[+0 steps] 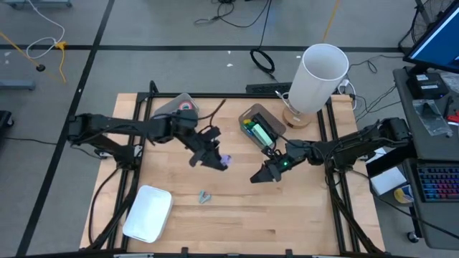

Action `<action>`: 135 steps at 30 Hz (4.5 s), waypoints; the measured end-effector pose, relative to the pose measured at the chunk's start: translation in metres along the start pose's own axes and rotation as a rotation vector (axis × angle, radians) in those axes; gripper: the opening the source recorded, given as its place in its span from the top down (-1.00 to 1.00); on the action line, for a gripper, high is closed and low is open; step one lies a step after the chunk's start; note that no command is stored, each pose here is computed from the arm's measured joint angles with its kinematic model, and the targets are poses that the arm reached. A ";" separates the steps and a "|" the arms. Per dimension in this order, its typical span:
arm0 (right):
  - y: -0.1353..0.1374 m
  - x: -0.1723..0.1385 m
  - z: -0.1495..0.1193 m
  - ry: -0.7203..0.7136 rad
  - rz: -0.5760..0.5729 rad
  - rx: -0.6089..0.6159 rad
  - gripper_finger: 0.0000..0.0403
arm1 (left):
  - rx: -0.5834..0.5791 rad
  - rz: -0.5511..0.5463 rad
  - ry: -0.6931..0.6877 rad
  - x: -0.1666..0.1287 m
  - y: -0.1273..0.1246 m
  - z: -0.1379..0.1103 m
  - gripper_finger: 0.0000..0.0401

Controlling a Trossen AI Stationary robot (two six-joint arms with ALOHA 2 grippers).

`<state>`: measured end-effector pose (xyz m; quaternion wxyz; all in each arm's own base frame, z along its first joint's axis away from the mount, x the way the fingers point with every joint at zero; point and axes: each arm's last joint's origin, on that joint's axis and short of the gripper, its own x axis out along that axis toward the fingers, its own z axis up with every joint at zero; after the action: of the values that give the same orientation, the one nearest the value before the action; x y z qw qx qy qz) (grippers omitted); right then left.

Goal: Pick and place Stapler, Stapler remover, tape
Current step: Put the light purple staple remover into the white bin, then put the turquoise staple remover into the white bin

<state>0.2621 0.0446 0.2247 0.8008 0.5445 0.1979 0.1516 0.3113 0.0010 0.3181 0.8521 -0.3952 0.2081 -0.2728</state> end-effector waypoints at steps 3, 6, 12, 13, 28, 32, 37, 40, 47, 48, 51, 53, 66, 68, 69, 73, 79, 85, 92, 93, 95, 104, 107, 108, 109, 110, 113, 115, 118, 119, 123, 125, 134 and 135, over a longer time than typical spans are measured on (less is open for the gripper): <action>0.000 0.000 0.000 -0.002 0.000 -0.019 0.23 | -0.042 0.013 -0.004 -0.003 -0.014 -0.006 0.55; -0.001 -0.001 0.001 -0.005 -0.002 -0.037 0.23 | -0.115 0.048 0.008 -0.007 -0.027 -0.015 0.55; -0.001 -0.001 0.002 -0.007 -0.003 -0.064 0.23 | -0.335 0.249 0.097 -0.015 -0.046 -0.049 0.55; -0.001 -0.001 0.002 -0.007 -0.004 -0.067 0.23 | -0.373 0.303 0.119 -0.018 -0.048 -0.057 0.55; -0.001 -0.001 0.002 -0.009 -0.004 -0.099 0.23 | -0.926 1.105 0.441 -0.052 -0.077 -0.173 0.55; -0.001 -0.001 0.002 -0.009 -0.005 -0.114 0.23 | -1.008 1.150 0.421 -0.048 -0.075 -0.194 0.55; -0.001 -0.001 0.002 -0.010 -0.006 -0.114 0.23 | -1.085 1.088 0.396 -0.036 -0.072 -0.212 0.55; -0.001 -0.001 0.003 -0.013 -0.007 -0.113 0.23 | -1.130 1.127 0.397 -0.033 -0.066 -0.223 0.55; -0.004 -0.003 0.008 -0.032 -0.019 -0.100 0.23 | -1.205 1.223 0.440 -0.027 -0.054 -0.243 0.52; -0.004 -0.003 0.009 -0.035 -0.021 -0.096 0.23 | -1.204 1.228 0.441 -0.026 -0.052 -0.244 0.49; -0.005 -0.004 0.011 -0.042 -0.023 -0.085 0.23 | -1.202 1.238 0.441 -0.023 -0.047 -0.249 0.41; -0.005 -0.004 0.011 -0.042 -0.023 -0.083 0.23 | -1.200 1.254 0.441 -0.022 -0.044 -0.251 0.40; -0.005 -0.004 0.011 -0.041 -0.023 -0.083 0.23 | -1.196 1.284 0.438 -0.023 -0.042 -0.252 0.41; -0.005 -0.004 0.011 -0.041 -0.023 -0.083 0.23 | -1.194 1.304 0.436 -0.025 -0.041 -0.253 0.41; -0.005 -0.004 0.011 -0.041 -0.023 -0.083 0.23 | -1.193 1.314 0.435 -0.025 -0.041 -0.253 0.41; -0.005 -0.004 0.011 -0.041 -0.023 -0.083 0.23 | -1.195 1.322 0.431 -0.026 -0.040 -0.252 0.39; -0.005 -0.004 0.011 -0.041 -0.022 -0.083 0.23 | -1.181 1.324 0.395 -0.026 -0.039 -0.251 0.16; -0.005 -0.004 0.011 -0.041 -0.022 -0.082 0.23 | -1.183 1.325 0.393 -0.026 -0.039 -0.251 -0.07; -0.005 -0.004 0.011 -0.037 -0.020 -0.071 0.23 | -1.211 1.241 0.315 -0.028 -0.048 -0.242 -0.12; -0.005 -0.004 0.011 -0.034 -0.019 -0.071 0.23 | -1.193 1.202 0.272 -0.028 -0.051 -0.238 -0.12; -0.005 -0.004 0.010 -0.019 -0.011 -0.078 0.23 | -1.131 1.115 0.157 -0.029 -0.057 -0.228 -0.12; -0.006 -0.005 0.013 -0.029 -0.016 -0.089 0.23 | -0.770 0.851 -0.044 -0.010 -0.050 -0.178 -0.12; -0.007 -0.006 0.015 -0.037 -0.019 -0.088 0.23 | -0.686 0.838 -0.058 -0.001 -0.034 -0.163 -0.12; -0.007 -0.006 0.015 -0.037 -0.019 -0.088 0.23 | -0.675 0.835 -0.054 0.002 -0.028 -0.158 -0.12; -0.007 -0.006 0.015 -0.038 -0.020 -0.087 0.23 | -0.672 0.839 -0.043 0.005 -0.021 -0.155 -0.12; -0.007 -0.006 0.015 -0.039 -0.020 -0.087 0.23 | -0.680 0.853 -0.031 0.008 -0.014 -0.152 -0.12; -0.007 -0.006 0.015 -0.038 -0.019 -0.087 0.23 | -0.745 0.902 0.030 0.014 0.007 -0.150 -0.12; -0.007 -0.006 0.015 -0.038 -0.019 -0.088 0.23 | -0.787 0.928 0.075 0.019 0.019 -0.152 -0.12; -0.007 -0.006 0.015 -0.037 -0.019 -0.087 0.23 | -0.831 0.931 0.131 0.029 0.034 -0.155 -0.12; -0.007 -0.006 0.015 -0.037 -0.019 -0.087 0.23 | -0.836 0.932 0.151 0.032 0.038 -0.157 -0.12; -0.007 -0.006 0.015 -0.036 -0.019 -0.095 0.23 | -0.852 0.949 0.195 0.041 0.050 -0.163 -0.12; -0.007 -0.006 0.015 -0.031 -0.017 -0.102 0.23 | -0.856 0.962 0.204 0.043 0.053 -0.165 -0.12; -0.010 -0.009 0.020 -0.015 -0.014 -0.098 0.23 | -0.880 0.955 0.247 0.053 0.074 -0.170 -0.12; -0.010 -0.009 0.020 -0.015 -0.014 -0.098 0.23 | -0.881 0.958 0.247 0.054 0.076 -0.170 -0.12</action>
<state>0.2641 0.0203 0.2235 0.8291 0.5043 0.1880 0.1513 0.2784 -0.0874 0.1484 0.6079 -0.5362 0.5491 0.2036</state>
